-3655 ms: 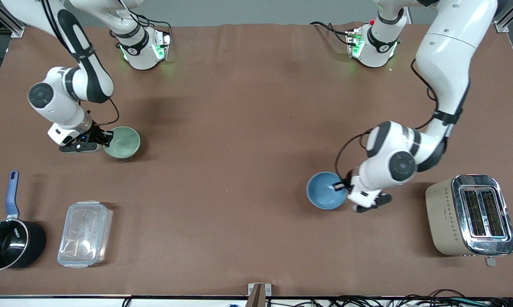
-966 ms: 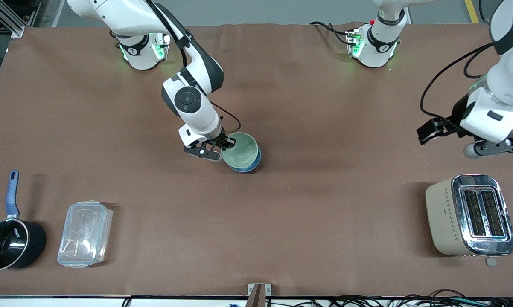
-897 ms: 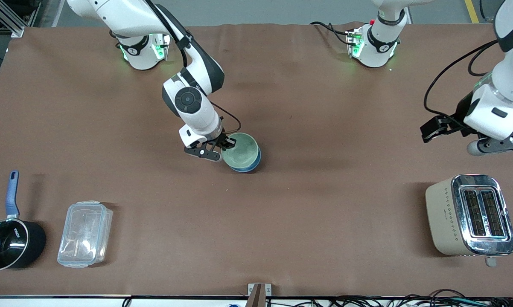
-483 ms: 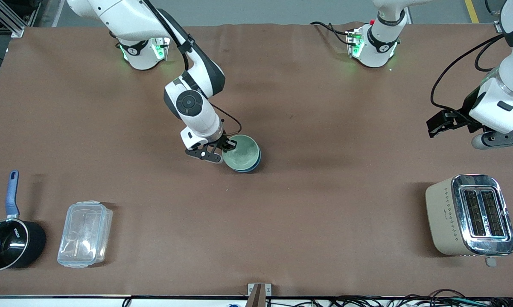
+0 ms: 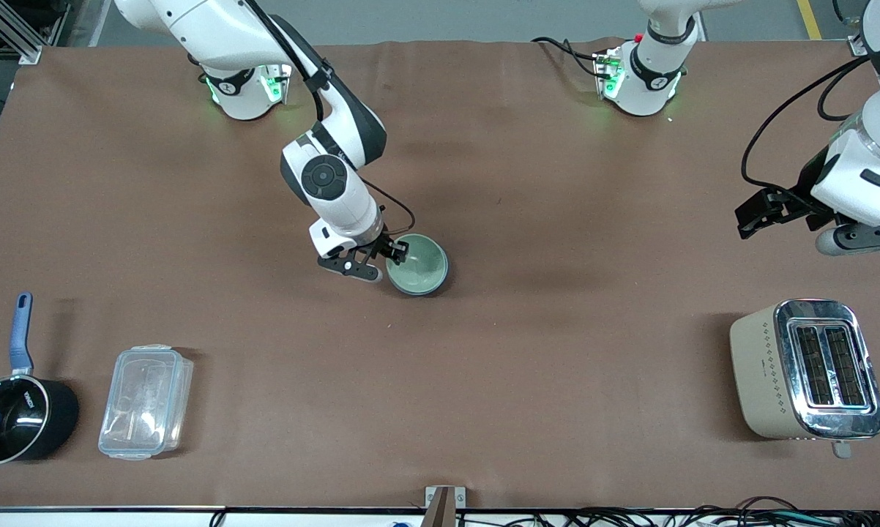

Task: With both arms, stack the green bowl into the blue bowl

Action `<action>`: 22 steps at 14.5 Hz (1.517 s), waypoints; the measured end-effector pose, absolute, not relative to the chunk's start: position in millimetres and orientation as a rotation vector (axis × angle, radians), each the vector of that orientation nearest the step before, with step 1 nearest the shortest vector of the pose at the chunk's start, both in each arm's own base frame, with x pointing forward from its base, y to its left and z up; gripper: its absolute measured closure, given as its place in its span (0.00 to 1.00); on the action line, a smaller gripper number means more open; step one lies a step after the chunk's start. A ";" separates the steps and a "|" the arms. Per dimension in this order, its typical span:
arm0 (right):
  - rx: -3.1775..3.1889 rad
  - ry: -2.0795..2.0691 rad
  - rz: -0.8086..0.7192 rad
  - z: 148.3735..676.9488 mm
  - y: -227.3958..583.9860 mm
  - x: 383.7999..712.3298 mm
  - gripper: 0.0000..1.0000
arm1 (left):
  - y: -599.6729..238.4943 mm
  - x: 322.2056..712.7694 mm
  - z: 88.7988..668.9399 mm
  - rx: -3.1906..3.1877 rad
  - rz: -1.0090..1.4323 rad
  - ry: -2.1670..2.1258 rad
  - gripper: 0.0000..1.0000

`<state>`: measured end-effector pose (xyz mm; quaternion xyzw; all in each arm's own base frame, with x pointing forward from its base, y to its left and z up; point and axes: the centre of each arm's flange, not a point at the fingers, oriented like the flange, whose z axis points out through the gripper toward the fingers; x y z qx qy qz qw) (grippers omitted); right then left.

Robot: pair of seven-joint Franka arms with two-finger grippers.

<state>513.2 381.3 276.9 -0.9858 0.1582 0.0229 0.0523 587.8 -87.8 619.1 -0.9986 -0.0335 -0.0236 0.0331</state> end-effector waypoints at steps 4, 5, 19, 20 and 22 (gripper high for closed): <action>-3.126 0.391 0.086 406.6 314.7 554.0 0.00 | -85.8 585.3 625.2 -3.071 -0.088 -0.076 0.00; -3.139 0.370 0.055 447.2 278.0 563.0 0.00 | -84.2 584.2 627.6 -3.070 -0.094 -0.080 0.00; -3.182 0.088 -0.020 658.3 22.1 549.2 0.00 | -62.7 553.0 653.0 -3.107 -0.057 -0.068 0.00; -3.181 0.089 -0.013 656.2 22.0 550.4 0.00 | -63.2 552.9 653.0 -3.107 -0.057 -0.053 0.00; -3.175 0.108 0.005 651.1 15.7 552.7 0.00 | -65.2 552.6 652.9 -3.108 -0.056 -0.006 0.00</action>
